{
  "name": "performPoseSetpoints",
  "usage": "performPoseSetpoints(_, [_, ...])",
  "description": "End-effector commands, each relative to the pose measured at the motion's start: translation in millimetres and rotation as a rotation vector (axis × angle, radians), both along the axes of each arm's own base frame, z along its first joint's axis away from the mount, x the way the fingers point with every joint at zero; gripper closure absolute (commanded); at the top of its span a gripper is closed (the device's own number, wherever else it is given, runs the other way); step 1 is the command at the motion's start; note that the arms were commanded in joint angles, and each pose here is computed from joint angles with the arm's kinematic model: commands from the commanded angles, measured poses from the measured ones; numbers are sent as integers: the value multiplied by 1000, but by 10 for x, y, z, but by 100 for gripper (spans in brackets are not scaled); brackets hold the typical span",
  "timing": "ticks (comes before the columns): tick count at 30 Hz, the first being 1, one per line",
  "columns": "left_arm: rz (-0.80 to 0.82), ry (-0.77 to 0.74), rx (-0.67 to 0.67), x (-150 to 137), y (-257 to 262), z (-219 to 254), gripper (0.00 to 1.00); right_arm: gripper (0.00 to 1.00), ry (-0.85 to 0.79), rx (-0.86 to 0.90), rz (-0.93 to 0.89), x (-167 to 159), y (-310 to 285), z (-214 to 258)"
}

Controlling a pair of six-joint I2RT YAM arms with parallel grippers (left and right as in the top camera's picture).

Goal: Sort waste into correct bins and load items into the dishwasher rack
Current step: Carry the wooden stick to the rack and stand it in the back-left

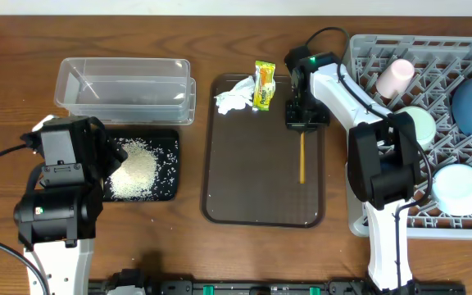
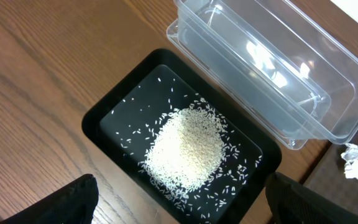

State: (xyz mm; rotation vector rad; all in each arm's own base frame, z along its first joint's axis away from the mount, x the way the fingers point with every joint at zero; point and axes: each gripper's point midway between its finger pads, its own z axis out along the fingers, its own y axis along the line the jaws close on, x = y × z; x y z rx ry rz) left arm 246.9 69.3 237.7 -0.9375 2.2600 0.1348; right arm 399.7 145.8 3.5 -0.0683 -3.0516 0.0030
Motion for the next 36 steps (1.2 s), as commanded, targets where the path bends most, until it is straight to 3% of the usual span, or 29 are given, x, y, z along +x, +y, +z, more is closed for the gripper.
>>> performPoseSetpoints(1, [3, -7, 8, 4, 21, 41, 12, 99, 27, 55, -15, 3, 101, 30])
performPoseSetpoints(9, [3, -7, 8, 4, 21, 42, 12, 99, -79, 110, -29, 304, -180, 973])
performPoseSetpoints(17, [3, -7, 8, 4, 21, 41, 12, 99, -294, 127, -5, 448, -916, 2012])
performPoseSetpoints(23, [3, -7, 8, 4, 21, 42, 12, 99, -320, 104, 17, 426, -1409, 2105])
performPoseSetpoints(30, [3, -7, 8, 4, 21, 42, 12, 97, -307, 100, 49, 476, -1499, 1905])
performPoseSetpoints(31, [3, -7, 8, 4, 21, 42, 12, 94, -299, 100, 49, 474, -1497, 1861])
performPoseSetpoints(33, [3, -7, 8, 4, 21, 42, 12, 75, -283, 101, 37, 468, -1497, 1776])
performPoseSetpoints(34, [3, -7, 8, 4, 21, 42, 12, 72, -277, 102, 36, 465, -1497, 1737])
performPoseSetpoints(36, [3, -7, 8, 4, 21, 42, 12, 57, -261, 102, 35, 457, -1497, 1639])
